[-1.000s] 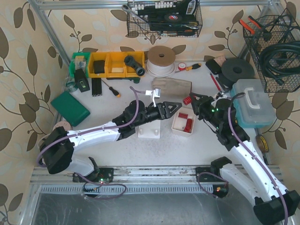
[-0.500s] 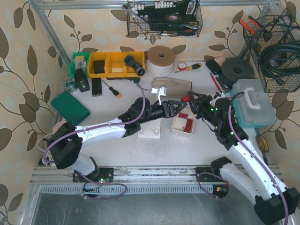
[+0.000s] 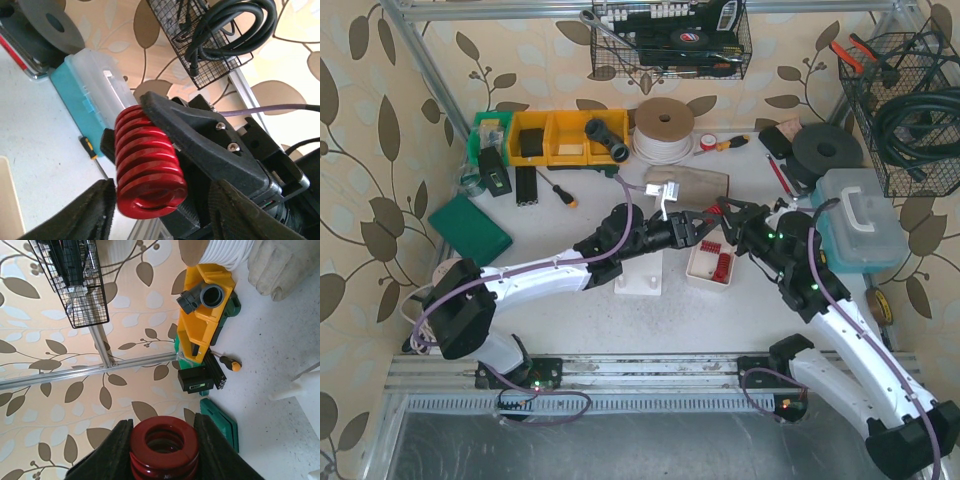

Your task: Install the large spring

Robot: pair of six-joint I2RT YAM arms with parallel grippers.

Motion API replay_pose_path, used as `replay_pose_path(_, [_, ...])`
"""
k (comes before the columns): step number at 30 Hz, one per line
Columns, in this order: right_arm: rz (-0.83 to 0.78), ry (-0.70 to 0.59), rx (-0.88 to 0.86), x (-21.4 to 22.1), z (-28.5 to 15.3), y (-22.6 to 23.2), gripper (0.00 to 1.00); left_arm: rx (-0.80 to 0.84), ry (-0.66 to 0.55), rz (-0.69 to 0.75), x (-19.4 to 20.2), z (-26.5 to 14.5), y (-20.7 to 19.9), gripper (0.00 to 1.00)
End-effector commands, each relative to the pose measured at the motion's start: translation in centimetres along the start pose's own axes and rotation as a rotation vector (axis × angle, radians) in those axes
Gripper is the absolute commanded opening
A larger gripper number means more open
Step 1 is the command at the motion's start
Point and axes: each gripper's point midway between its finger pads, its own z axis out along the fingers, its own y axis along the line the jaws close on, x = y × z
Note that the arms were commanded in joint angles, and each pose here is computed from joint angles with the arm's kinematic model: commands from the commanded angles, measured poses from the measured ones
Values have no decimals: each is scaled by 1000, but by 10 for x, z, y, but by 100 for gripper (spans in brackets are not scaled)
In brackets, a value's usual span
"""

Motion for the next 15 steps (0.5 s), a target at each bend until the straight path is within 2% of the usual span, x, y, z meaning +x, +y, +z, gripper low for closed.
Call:
replay_pose_path(1, [0,-7,-54,1,-7,15,0,25,-37,38,-14,-1,-18,53])
replay_pose_path(6, [-13,-5,-51,2,-7,16,0,16,-44,36,-15,0,-16,47])
replay_pose_path(15, [-21,-15,-35,1,-7,10,0,5,-59,40,-21,1,-16,50])
